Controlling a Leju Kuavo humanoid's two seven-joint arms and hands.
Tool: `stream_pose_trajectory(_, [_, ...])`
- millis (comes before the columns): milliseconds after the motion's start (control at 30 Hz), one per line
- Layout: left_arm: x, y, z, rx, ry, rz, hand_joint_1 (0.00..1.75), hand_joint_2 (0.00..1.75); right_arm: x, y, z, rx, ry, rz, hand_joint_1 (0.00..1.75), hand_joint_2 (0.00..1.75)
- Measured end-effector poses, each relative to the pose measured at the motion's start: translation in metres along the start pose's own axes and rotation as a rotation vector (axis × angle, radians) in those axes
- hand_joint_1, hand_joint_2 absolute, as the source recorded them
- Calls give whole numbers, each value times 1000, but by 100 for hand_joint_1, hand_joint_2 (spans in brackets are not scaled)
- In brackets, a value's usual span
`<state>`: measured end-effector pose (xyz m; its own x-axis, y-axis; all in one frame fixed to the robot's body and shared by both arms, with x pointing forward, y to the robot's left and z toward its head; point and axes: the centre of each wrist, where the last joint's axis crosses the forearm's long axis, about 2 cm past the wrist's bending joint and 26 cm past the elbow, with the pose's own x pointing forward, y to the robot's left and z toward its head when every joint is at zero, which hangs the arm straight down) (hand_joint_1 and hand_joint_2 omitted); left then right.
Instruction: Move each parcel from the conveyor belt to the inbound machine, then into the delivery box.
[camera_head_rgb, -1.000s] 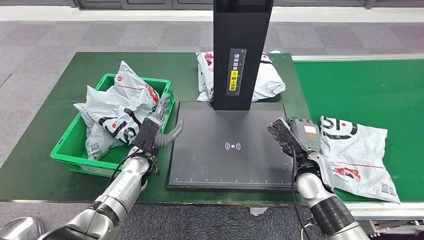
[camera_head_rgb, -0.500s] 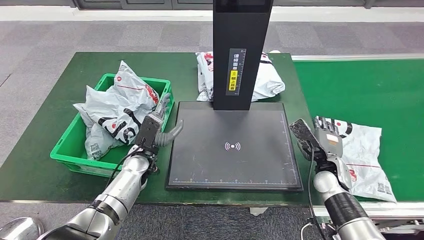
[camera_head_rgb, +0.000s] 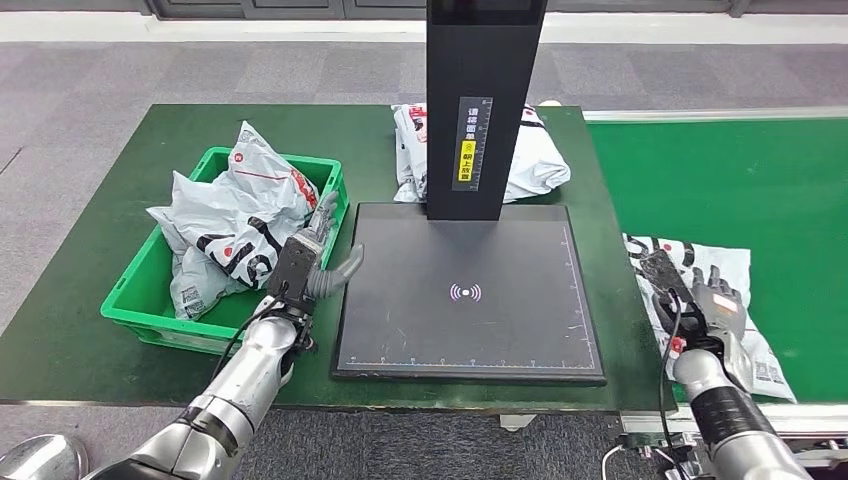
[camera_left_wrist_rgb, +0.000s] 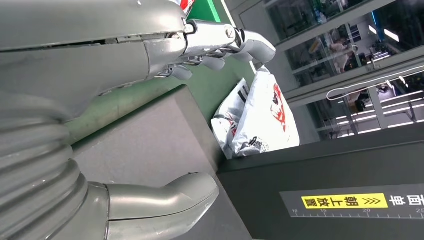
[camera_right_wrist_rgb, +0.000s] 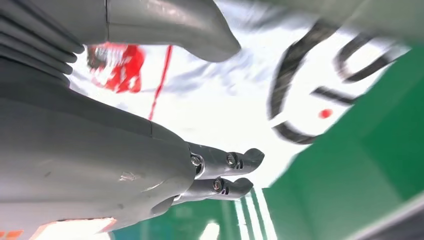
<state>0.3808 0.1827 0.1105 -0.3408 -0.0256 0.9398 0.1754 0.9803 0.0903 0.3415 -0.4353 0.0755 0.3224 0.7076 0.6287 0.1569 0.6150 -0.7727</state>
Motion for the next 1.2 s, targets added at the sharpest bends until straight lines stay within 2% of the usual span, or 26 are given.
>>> stream_pose_trajectory(267, [-1,3,2,14,-1,6,0,175,-28,-11,-3,65,196,10,0,175])
stream_pose_trajectory(467, [-1,5,2,18,-3,8,0,175,-43,-16,0,94,275,22,0,175])
stream_pose_trajectory(700, [-1,6,2,14,-4,12,0,175,-54,-18,3,216,310,35,0,175])
stream_pose_trajectory(833, [-1,7,2,12,-6,13,0,175,-55,-16,4,317,298,69,175,175])
stream_pose_trajectory(1000, [-1,8,2,13,-5,15,0,175,-44,-5,4,514,191,114,175,175])
stream_pose_trajectory(1200, [-1,13,3,39,-5,2,0,175,-14,16,3,610,56,167,175,175])
